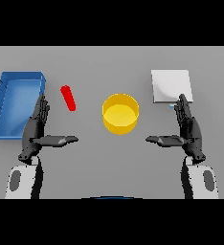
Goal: Pick up the red beaker and tilt it to pour out 1 green nut into yellow bowl. Pick up the yellow bowl and place it on the metallic measuring scale.
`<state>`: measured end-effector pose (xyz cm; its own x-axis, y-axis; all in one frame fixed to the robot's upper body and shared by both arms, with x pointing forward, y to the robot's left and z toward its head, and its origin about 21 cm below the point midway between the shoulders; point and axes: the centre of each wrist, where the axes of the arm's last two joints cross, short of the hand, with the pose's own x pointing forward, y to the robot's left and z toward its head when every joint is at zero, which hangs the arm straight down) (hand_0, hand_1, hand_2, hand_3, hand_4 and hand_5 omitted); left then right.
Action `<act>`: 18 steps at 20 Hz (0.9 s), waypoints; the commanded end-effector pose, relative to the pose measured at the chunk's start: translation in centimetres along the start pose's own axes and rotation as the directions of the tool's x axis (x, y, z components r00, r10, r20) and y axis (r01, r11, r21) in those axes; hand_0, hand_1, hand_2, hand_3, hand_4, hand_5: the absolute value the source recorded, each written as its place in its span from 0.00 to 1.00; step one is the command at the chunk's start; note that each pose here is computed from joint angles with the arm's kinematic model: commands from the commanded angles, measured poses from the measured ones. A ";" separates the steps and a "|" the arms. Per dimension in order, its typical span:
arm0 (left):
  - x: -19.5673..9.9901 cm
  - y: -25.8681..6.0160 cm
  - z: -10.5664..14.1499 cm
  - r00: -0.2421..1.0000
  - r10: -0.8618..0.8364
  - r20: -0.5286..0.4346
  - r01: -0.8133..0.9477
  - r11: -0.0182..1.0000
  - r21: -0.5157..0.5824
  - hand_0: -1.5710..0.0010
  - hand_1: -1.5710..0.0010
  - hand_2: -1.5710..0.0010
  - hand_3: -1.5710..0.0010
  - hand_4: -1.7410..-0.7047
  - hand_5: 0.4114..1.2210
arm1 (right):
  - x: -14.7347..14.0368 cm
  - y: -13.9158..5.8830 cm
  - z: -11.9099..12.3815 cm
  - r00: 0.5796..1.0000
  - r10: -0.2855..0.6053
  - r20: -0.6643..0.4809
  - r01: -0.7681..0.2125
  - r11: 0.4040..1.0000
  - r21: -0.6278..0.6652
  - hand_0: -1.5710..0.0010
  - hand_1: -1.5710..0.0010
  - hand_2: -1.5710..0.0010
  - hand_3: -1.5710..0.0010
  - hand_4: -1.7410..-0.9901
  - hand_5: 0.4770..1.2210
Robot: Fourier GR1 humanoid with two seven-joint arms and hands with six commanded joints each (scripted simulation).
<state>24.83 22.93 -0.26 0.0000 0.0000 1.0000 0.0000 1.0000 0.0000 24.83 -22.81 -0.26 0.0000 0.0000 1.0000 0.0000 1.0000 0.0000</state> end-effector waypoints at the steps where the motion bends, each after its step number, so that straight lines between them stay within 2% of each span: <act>1: 0.0 0.0 0.0 1.000 0.000 0.000 0.000 1.000 0.001 1.00 1.00 1.00 1.00 0.52 0.33 | 0.0 0.0 0.0 1.000 0.000 0.000 0.000 1.000 -0.001 1.00 1.00 1.00 1.00 0.75 0.13; 5: 0.0 0.2 0.0 1.000 -0.001 0.000 0.001 1.000 0.001 1.00 1.00 1.00 1.00 0.52 0.33 | 0.0 0.0 -0.3 1.000 0.000 -0.002 0.000 1.000 0.000 1.00 1.00 1.00 1.00 0.75 0.13; 6: 0.2 0.1 -0.1 1.000 -0.001 0.004 0.001 1.000 0.004 1.00 1.00 1.00 1.00 0.52 0.33 | 0.0 0.5 -0.5 1.000 -0.004 -0.006 0.004 1.000 0.005 1.00 1.00 1.00 1.00 0.75 0.13; 7: 0.5 0.4 0.6 0.997 -0.062 0.035 0.063 0.998 -0.032 1.00 1.00 1.00 1.00 0.52 0.33 | 0.3 0.2 0.0 0.993 0.114 0.034 -0.115 0.993 0.013 1.00 1.00 1.00 1.00 0.75 0.13; 8: 0.8 0.3 1.4 0.994 -0.097 0.056 0.101 0.993 -0.054 1.00 1.00 1.00 1.00 0.52 0.33 | 0.7 -0.2 0.5 0.981 0.182 0.063 -0.183 0.983 0.023 1.00 1.00 1.00 1.00 0.75 0.13; 11: 1.3 0.4 2.0 0.988 -0.146 0.044 0.148 0.986 -0.072 1.00 1.00 1.00 1.00 0.52 0.32 | 1.1 -0.7 1.0 0.968 0.239 0.078 -0.242 0.969 0.039 1.00 1.00 1.00 1.00 0.73 0.14; 14: 1.6 0.3 2.4 0.987 -0.157 0.033 0.159 0.984 -0.083 1.00 1.00 1.00 1.00 0.54 0.31 | 1.3 -0.6 1.1 0.970 0.225 0.090 -0.231 0.971 0.058 1.00 1.00 1.00 1.00 0.71 0.14; 18: 1.6 -0.1 1.7 0.987 -0.161 0.003 0.160 0.983 -0.093 1.00 1.00 1.00 1.00 0.54 0.30 | 1.2 -0.6 1.2 0.980 0.175 0.096 -0.183 0.980 0.073 1.00 1.00 1.00 1.00 0.62 0.18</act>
<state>23.17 22.78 1.38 0.0003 -0.1607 0.9870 0.0933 0.9827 0.1600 23.58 -23.41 0.97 -0.0984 0.1751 0.9796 -0.0736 0.9804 -0.1826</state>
